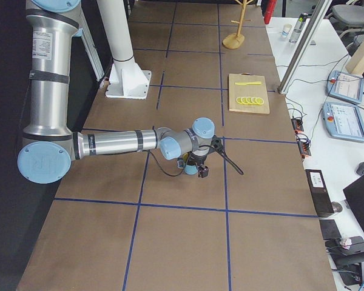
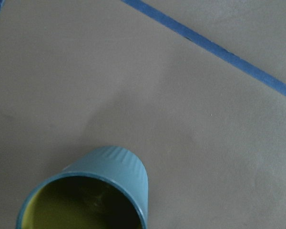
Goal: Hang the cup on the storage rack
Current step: 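Lower the right gripper onto the teal mug and grasp its rim, then carry the teal mug with the right gripper toward the table centre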
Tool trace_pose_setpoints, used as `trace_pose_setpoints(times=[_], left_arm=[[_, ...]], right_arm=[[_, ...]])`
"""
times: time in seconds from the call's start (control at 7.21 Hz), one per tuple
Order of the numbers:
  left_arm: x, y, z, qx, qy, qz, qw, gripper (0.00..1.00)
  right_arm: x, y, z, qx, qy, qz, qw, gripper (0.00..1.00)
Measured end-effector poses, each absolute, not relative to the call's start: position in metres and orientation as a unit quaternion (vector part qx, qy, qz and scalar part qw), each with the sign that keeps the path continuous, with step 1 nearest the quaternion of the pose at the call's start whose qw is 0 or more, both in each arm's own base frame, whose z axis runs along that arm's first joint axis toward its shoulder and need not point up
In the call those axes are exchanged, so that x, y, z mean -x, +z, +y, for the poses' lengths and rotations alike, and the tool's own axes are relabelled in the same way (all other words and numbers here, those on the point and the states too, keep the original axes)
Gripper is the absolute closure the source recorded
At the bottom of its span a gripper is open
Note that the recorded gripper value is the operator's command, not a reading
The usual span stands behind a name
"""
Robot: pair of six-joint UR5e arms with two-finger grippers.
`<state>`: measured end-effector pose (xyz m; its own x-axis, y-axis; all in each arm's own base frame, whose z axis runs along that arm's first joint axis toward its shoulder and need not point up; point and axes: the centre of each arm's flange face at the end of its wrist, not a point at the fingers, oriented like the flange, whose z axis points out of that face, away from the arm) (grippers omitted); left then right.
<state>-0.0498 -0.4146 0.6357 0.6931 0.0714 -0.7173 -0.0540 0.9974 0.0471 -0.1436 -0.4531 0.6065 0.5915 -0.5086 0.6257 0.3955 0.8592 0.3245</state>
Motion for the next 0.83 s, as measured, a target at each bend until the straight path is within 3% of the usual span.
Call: trace_pose_setpoints(times=[0.14, 0.28, 0.42, 0.55, 0.83], left_arm=[[0.05, 0.635, -0.415, -0.011, 0.034, 0.39, 0.92, 0.0], [0.05, 0.635, -0.415, -0.012, 0.034, 0.39, 0.92, 0.0], [0.05, 0.635, -0.415, -0.012, 0.034, 0.39, 0.92, 0.0], [0.05, 0.635, -0.415, -0.012, 0.034, 0.39, 0.92, 0.0], [0.05, 0.636, -0.414, -0.011, 0.034, 0.39, 0.92, 0.0]], right_arm=[[0.154, 0.612, -0.451, -0.067, -0.262, -0.373, 0.887, 0.08], [0.163, 0.616, -0.452, -0.061, -0.268, -0.373, 0.886, 0.69], [0.17, 0.614, -0.457, -0.063, -0.272, -0.374, 0.884, 0.92], [0.174, 0.61, -0.462, -0.067, -0.275, -0.374, 0.883, 1.0], [0.177, 0.605, -0.468, -0.069, -0.276, -0.373, 0.883, 1.0]])
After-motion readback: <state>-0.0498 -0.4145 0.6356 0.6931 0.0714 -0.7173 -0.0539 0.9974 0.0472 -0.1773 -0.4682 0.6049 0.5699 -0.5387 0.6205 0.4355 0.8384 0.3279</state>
